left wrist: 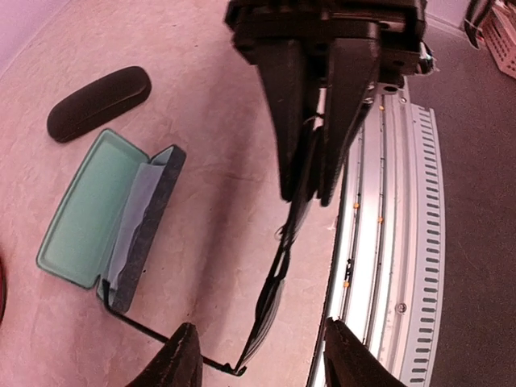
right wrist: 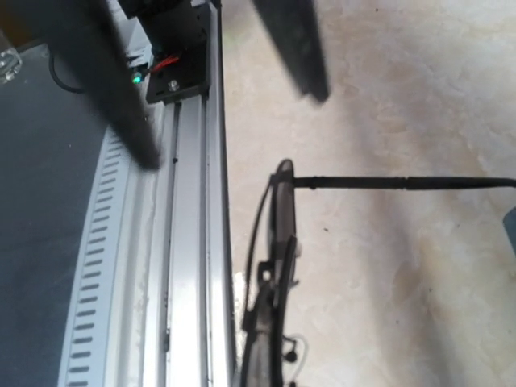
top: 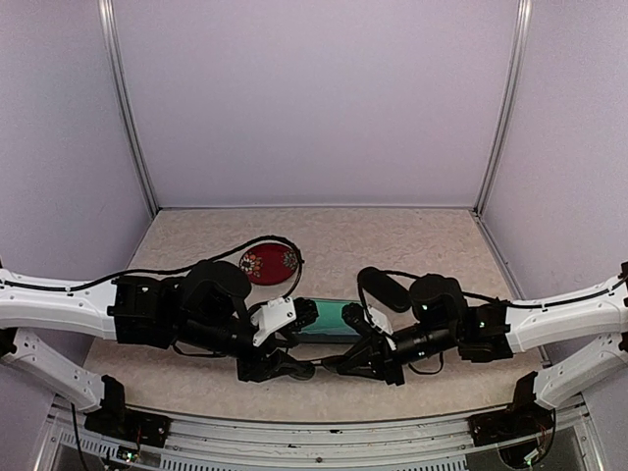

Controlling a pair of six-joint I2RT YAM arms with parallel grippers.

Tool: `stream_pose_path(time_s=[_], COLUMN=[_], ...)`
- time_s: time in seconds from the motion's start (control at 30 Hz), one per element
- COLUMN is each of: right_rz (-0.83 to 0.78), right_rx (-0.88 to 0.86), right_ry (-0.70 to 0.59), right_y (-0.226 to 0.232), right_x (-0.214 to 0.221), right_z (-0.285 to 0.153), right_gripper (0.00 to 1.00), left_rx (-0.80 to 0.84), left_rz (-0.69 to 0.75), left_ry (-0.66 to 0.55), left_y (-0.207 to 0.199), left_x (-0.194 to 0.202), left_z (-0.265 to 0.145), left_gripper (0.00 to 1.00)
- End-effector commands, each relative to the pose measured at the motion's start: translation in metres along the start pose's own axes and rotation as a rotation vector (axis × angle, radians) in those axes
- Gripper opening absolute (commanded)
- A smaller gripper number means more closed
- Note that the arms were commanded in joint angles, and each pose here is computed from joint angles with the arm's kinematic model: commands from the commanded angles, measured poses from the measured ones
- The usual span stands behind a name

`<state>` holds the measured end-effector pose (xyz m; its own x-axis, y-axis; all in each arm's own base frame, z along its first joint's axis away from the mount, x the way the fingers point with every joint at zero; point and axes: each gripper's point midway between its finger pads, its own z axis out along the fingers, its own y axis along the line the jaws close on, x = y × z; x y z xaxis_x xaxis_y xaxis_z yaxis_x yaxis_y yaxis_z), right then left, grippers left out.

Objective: Organize the sunglasses
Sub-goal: Fold the right temple of the sunglasses on the sunglasses.

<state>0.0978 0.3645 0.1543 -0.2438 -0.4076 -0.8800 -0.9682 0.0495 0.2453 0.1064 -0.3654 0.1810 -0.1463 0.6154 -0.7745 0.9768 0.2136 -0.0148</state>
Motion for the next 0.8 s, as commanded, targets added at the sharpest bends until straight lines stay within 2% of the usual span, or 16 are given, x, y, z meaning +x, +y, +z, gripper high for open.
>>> stream_pose_path(time_s=[0.0,0.13,0.27,0.37,0.6,0.77], right_rz=[0.006,0.014,0.017,0.020,0.026,0.033], right_rx=[0.020,0.020,-0.001,-0.014,-0.048,-0.043], right_ry=[-0.058,-0.100,-0.120,-0.115,-0.116,-0.111], right_y=[0.000,0.001,0.004,0.006,0.010,0.008], right_x=[-0.011,-0.023,-0.032,-0.033,-0.037,-0.036], right_z=[-0.015,-0.028,-0.033,-0.033,-0.029,-0.026], right_gripper=[0.07,0.08,0.08,0.08,0.09,0.09], left_rx=[-0.179,-0.201,-0.147,-0.123,-0.067,0.032], left_rz=[-0.164,-0.339,-0.381,-0.384,-0.321,-0.236], left_ry=[-0.042,-0.112,-0.203,-0.204,-0.129,-0.135], left_y=[0.037,0.050,0.042,0.041,0.037,0.018], left_x=[0.009,0.027,0.031,0.035,0.029,0.006], left_z=[-0.018,-0.032,-0.041,-0.037,-0.005,0.010], left_gripper=[0.55,0.66,0.81,0.89,0.98,0.99])
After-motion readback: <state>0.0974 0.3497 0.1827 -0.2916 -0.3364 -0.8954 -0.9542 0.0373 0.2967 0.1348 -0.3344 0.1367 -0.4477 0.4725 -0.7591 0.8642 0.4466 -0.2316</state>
